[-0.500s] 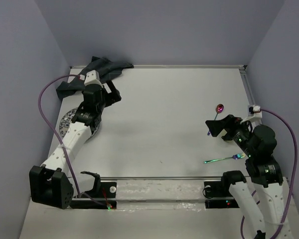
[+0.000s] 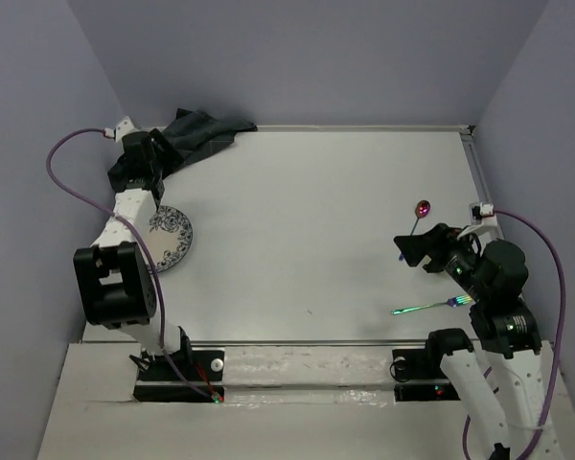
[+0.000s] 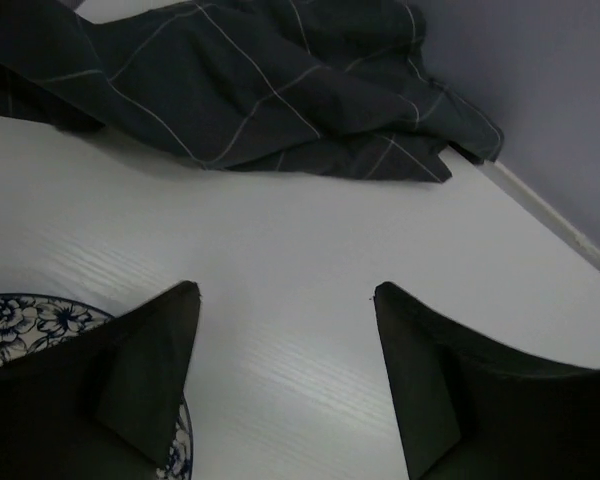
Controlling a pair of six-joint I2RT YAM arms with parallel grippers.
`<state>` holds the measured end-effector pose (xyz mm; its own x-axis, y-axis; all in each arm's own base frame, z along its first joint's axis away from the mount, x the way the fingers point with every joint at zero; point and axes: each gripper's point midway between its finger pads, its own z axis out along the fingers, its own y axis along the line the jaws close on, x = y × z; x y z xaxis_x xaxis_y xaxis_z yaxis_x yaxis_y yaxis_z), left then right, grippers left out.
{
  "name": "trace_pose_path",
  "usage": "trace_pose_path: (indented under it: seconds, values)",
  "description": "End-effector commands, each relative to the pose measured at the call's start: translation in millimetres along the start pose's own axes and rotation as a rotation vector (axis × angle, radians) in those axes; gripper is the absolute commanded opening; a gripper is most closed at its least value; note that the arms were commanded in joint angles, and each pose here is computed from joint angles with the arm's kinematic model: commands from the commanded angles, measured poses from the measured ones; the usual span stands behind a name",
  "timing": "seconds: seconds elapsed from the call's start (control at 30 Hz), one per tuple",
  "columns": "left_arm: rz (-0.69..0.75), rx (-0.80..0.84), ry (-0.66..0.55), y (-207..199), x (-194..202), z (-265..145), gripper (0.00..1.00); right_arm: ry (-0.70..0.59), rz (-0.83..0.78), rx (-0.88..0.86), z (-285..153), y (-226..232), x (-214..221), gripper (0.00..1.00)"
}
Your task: Set the dinner table for one person
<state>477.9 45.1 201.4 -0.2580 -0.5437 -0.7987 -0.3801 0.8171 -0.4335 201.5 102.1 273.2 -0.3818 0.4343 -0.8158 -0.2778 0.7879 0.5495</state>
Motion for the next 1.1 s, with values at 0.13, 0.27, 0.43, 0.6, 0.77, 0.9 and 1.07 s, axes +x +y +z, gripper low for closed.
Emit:
trace_pose_path:
  seconds: [0.13, 0.27, 0.43, 0.6, 0.77, 0.9, 1.07]
  values:
    - [-0.05, -0.141, -0.101, 31.1, -36.0, 52.5, 0.66, 0.022, -0.02, -0.051, 3.8, 8.3, -0.7, 0.75]
    - [-0.073, -0.19, -0.089, 51.2, -31.5, 80.7, 0.69, 0.062, 0.004, -0.074, 8.3, 10.0, 7.0, 0.8]
    - [-0.082, -0.23, -0.09, 59.7, -36.0, 110.0, 0.75, 0.067, 0.009, -0.069, 16.2, 5.7, 8.5, 0.84]
    - [-0.072, -0.292, -0.032, 73.3, -26.1, 147.6, 0.79, 0.097, 0.01, -0.082, 24.8, 3.8, 13.2, 0.84]
    - [-0.116, -0.266, 0.037, 74.4, -8.5, 169.5, 0.74, 0.122, 0.021, -0.089, 35.5, 1.7, 15.3, 0.84]
    - [-0.131, -0.21, 0.092, 67.2, 7.4, 184.2, 0.56, 0.125, 0.039, -0.085, 41.4, -1.6, 17.4, 0.84]
    - [-0.122, -0.172, 0.114, 61.7, 15.2, 187.0, 0.23, 0.123, 0.053, -0.094, 44.1, -0.8, 17.6, 0.84]
